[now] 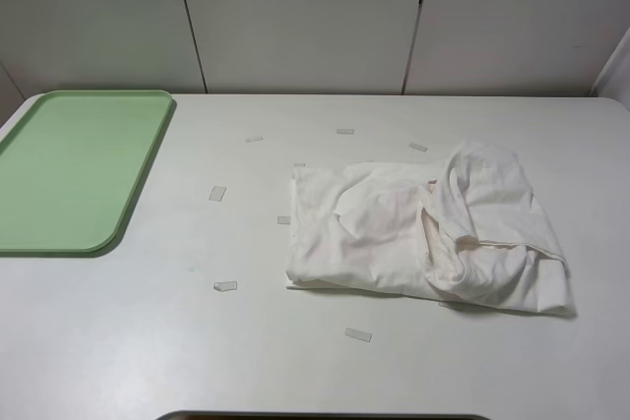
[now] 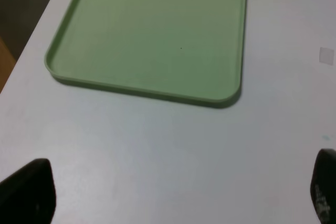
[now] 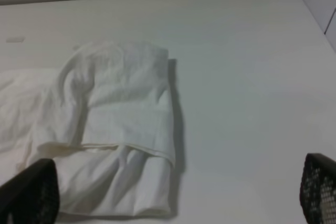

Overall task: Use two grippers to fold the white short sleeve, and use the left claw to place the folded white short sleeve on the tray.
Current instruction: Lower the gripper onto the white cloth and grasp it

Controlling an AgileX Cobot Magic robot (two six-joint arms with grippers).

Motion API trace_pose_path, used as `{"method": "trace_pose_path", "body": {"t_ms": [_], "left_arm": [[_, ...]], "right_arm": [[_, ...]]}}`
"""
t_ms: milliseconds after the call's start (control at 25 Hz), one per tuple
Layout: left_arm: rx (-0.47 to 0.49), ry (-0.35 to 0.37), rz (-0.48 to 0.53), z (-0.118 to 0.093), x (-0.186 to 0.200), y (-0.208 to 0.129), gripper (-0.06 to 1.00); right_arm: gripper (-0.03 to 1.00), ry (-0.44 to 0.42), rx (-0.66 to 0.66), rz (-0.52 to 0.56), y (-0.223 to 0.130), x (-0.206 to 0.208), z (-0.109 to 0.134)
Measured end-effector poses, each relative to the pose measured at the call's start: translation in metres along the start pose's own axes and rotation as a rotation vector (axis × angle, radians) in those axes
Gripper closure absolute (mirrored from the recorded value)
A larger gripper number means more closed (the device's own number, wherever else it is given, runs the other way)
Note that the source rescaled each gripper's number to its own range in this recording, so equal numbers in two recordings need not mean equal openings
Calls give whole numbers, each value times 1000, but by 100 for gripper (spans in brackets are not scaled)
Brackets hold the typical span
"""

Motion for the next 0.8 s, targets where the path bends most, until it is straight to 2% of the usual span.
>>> {"method": "trace_pose_path", "body": {"t_ms": [800], "left_arm": [[0,0,0,0,0,0,-3]], "right_arm": [[-3,0,1,-1,0,0,0]]}}
Point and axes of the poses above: a point on each arm's last joint axis where the gripper is mounted, x pointing back along that axis away from the gripper, z along the wrist's bending axis when the last joint is at zero, y = z × x, the point moved 2 cm from there along -x, pointing out along that axis toward the gripper, and after that the axes turned 15 degrees about x, right-handed, at the moved point
